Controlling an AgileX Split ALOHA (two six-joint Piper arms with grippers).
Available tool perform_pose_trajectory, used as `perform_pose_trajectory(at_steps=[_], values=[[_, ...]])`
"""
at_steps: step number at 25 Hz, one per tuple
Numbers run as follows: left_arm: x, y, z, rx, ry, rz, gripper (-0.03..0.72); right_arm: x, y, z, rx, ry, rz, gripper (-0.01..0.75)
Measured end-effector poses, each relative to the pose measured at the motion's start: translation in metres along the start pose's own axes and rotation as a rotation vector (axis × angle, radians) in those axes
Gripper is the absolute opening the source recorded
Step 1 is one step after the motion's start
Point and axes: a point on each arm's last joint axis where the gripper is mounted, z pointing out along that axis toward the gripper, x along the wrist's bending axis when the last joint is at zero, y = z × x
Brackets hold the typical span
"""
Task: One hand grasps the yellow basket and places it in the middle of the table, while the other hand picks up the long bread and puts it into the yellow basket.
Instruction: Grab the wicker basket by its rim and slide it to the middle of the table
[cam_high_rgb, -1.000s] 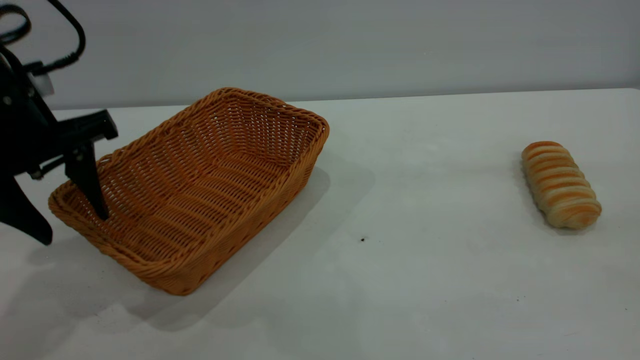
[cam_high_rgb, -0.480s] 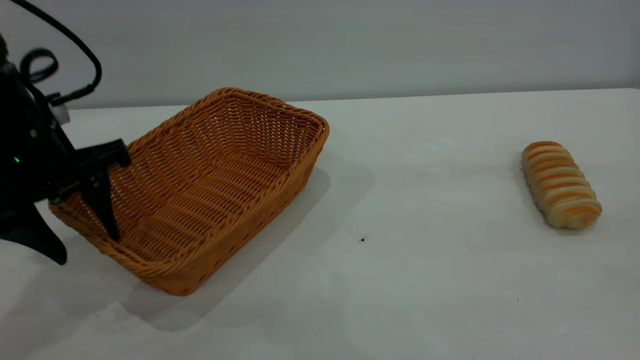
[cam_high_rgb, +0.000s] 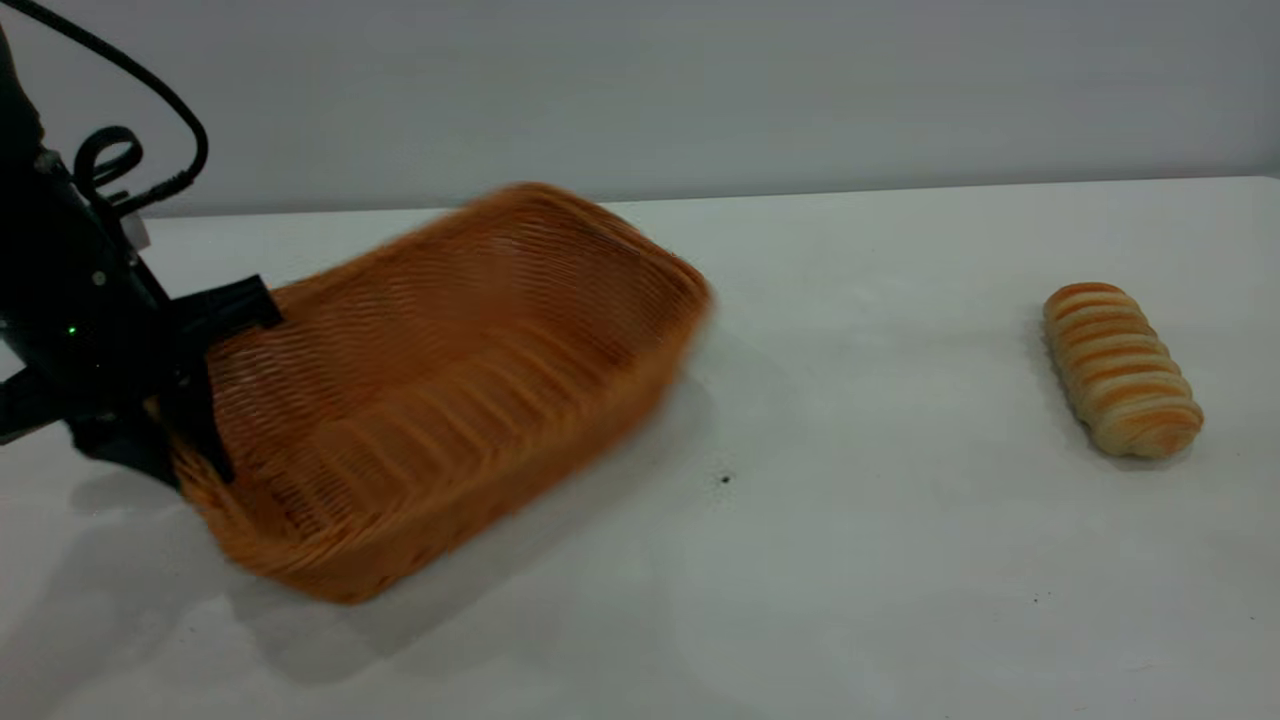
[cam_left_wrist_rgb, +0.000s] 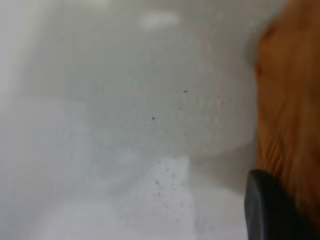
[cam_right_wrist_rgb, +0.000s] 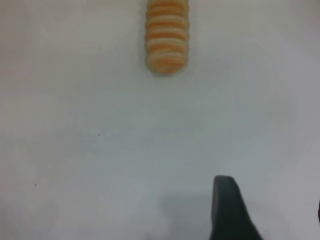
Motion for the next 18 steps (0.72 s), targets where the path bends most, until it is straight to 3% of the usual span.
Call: perform_pose_trajectory(at_steps=[8, 18], values=[[-0.007, 0.006, -0.006, 0.021, 0.0, 0.094, 0.118, 0.0, 0.0, 0.0, 0.0, 0.0, 0.0, 0.46], [-0.059, 0.017, -0.03, 0.023, -0.085, 0.394, 0.118, 0.0, 0.0, 0.0, -0.001, 0.0, 0.0, 0.46]])
